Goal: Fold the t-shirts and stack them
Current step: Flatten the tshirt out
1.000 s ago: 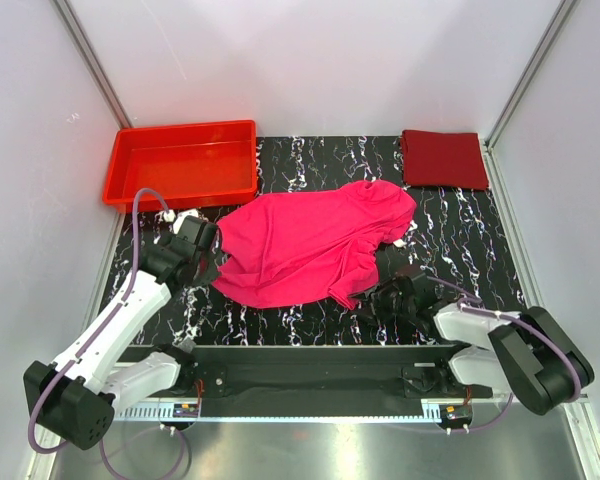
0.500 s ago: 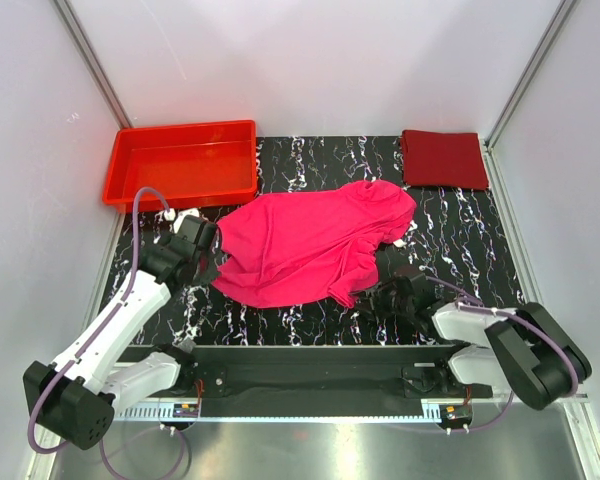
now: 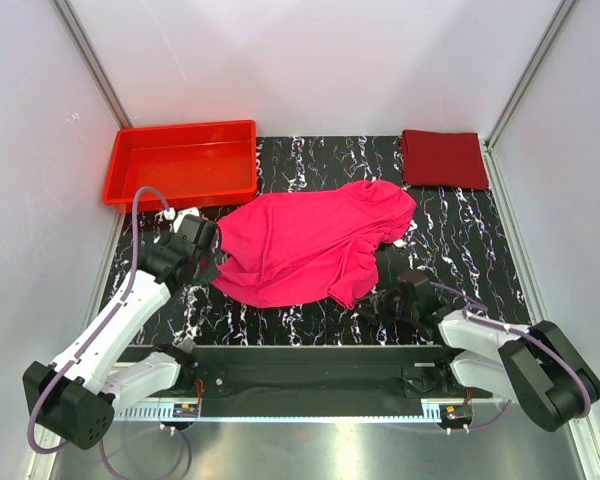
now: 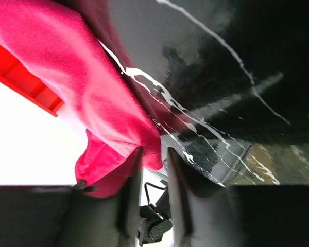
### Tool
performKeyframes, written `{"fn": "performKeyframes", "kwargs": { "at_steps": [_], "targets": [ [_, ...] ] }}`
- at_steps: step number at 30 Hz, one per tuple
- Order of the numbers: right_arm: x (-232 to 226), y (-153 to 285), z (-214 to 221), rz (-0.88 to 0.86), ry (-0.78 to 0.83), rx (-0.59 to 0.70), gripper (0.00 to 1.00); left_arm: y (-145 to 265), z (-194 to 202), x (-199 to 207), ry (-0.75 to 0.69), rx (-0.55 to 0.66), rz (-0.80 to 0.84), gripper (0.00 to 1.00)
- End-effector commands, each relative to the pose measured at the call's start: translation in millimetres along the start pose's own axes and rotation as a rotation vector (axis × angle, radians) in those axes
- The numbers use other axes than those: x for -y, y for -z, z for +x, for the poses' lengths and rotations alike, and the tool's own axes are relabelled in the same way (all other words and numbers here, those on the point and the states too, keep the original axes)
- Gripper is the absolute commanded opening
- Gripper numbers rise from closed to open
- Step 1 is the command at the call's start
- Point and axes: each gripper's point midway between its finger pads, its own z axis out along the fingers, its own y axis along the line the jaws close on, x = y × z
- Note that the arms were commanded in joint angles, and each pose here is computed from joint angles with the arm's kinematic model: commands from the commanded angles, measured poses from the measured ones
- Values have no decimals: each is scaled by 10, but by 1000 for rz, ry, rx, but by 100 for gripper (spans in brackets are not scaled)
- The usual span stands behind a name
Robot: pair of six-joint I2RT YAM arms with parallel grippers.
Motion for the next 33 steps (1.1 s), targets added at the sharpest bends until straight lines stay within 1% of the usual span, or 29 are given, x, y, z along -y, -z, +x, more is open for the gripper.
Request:
{"fn": "performKeyframes", "kwargs": {
  "at_steps": [1, 3, 5, 6, 7, 8, 10, 13, 14, 15, 17, 18, 19, 20, 21, 22, 23, 24, 25, 26, 27, 28, 29, 31, 32, 33],
  "targets": [
    [247, 9, -18, 78, -66, 7, 30, 55, -122, 46, 7, 37, 20, 0],
    [207, -4, -11, 63, -57, 2, 26, 43, -114, 49, 7, 33, 19, 0],
    [214, -41, -13, 68, -61, -3, 25, 33, -111, 54, 8, 31, 19, 0],
    [162, -56, 9, 48, -55, -16, 26, 30, -108, 56, 8, 30, 21, 0],
    [198, -91, 9, 68, -57, -21, 29, 31, -106, 59, 9, 29, 22, 0],
    [190, -103, 25, 69, -54, -32, 36, 28, -107, 62, 9, 29, 22, 0],
    [191, -116, 52, 70, -52, -51, 36, 34, -111, 61, 8, 30, 23, 0],
    [166, -99, 55, 61, -53, -48, 27, 43, -116, 48, 8, 33, 17, 0],
    [151, -90, 51, 55, -54, -45, 21, 49, -118, 43, 9, 35, 17, 0],
    [168, -81, 40, 63, -58, -37, 10, 58, -116, 31, 9, 37, 14, 0],
    [85, -40, 42, 38, -44, -29, 0, 64, -118, 27, 9, 39, 14, 0],
    [136, -21, 28, 64, -45, -17, 0, 67, -118, 22, 9, 40, 13, 0],
    [17, 27, 49, 29, -28, -17, 0, 76, -132, 21, 9, 44, 12, 0],
    [-20, 53, 21, 21, 6, 3, 0, 84, -151, 21, 9, 50, 11, 0],
    [18, 87, -31, 49, 13, 24, 0, 91, -152, 17, 10, 51, 10, 0],
    [-141, 162, -36, 18, 42, 34, 0, 104, -179, 9, 10, 60, 6, 0],
    [-183, 209, -73, 14, 117, 47, 0, 135, -225, 17, 14, 76, 10, 0],
    [-169, 270, -184, 45, 123, 80, 0, 148, -240, 15, 12, 81, 10, 0],
    [-408, 370, -192, 0, 170, 97, 0, 167, -268, 14, 13, 90, 9, 0],
    [-462, 431, -242, -1, 252, 122, 0, 199, -316, 29, 16, 103, 15, 0],
    [-471, 494, -282, 20, 273, 138, 0, 209, -332, 32, 15, 108, 17, 0],
    [-711, 607, -312, -23, 312, 163, 0, 223, -353, 35, 16, 114, 18, 0],
    [-777, 664, -352, -21, 392, 187, 0, 236, -370, 38, 19, 119, 20, 0],
    [-1019, 826, -394, -29, 458, 225, 0, 281, -432, 57, 26, 138, 28, 0],
    [-1051, 880, -429, -11, 531, 246, 0, 319, -479, 73, 34, 151, 37, 0],
    [-1289, 998, -413, -54, 579, 273, 0, 341, -511, 85, 38, 160, 42, 0]
  ]
}}
